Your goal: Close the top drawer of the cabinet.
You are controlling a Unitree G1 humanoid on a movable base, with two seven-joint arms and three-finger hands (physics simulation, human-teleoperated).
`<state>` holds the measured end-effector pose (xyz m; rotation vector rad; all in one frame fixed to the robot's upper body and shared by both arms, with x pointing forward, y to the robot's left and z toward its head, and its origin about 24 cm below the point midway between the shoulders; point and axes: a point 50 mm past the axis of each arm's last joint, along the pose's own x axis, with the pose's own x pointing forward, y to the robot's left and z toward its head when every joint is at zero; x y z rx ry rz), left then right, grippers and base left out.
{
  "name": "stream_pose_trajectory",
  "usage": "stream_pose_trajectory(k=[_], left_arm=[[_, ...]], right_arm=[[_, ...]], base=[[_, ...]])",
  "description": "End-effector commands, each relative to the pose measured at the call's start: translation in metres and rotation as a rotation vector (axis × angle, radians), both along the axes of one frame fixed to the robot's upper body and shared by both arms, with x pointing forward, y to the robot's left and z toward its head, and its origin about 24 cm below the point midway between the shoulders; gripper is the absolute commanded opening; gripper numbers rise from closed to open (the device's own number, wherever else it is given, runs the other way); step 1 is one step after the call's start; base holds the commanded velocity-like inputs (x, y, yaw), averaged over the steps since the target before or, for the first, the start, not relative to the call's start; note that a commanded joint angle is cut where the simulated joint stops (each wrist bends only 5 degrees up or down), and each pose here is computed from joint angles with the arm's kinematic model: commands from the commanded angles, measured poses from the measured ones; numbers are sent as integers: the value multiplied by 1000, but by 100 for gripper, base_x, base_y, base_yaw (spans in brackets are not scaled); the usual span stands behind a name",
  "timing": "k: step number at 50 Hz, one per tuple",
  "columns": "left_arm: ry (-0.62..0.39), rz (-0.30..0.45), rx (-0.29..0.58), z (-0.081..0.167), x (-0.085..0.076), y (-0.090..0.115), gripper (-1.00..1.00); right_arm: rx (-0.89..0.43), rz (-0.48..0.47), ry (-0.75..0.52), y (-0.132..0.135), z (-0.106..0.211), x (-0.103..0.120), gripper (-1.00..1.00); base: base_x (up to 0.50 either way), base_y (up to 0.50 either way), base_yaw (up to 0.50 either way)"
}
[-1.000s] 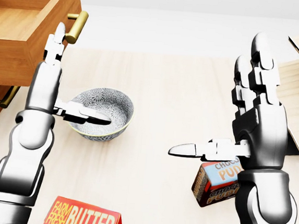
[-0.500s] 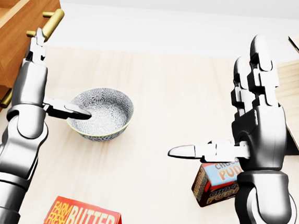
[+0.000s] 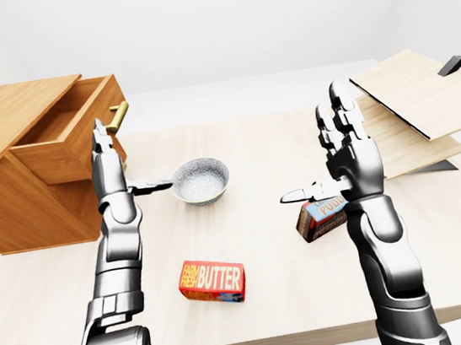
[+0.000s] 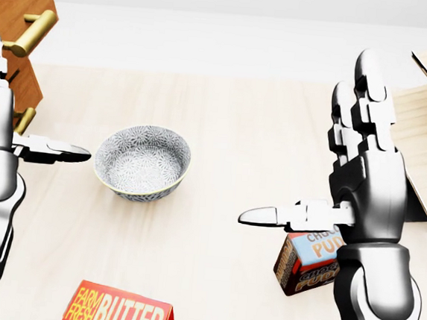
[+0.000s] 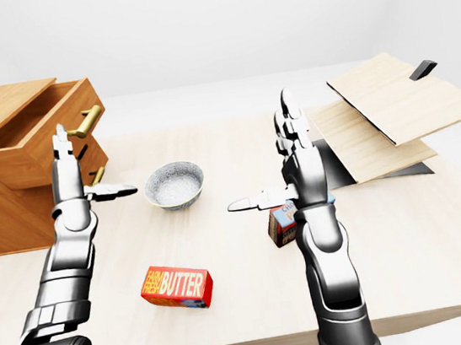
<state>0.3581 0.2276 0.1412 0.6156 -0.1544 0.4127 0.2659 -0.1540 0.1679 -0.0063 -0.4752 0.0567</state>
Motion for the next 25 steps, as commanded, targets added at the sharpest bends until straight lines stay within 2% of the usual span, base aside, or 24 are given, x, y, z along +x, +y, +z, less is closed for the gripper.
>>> stream_pose_trajectory(k=[1, 8, 15, 25], left_arm=[[-73, 69, 24, 18, -6, 19, 100], [-86, 90, 38, 23, -6, 26, 100], [-66, 125, 55, 29, 2, 36, 100], [49, 220, 56, 17, 15, 54, 100]], right_arm=[[1, 0, -3, 1, 1, 0, 100], [0, -1, 0, 1, 0, -1, 100], [-3, -2, 4, 0, -1, -1, 100], [-3, -3, 9, -1, -2, 0, 100]], base=[[0, 0, 0], [0, 0, 0], [0, 0, 0], [0, 0, 0]])
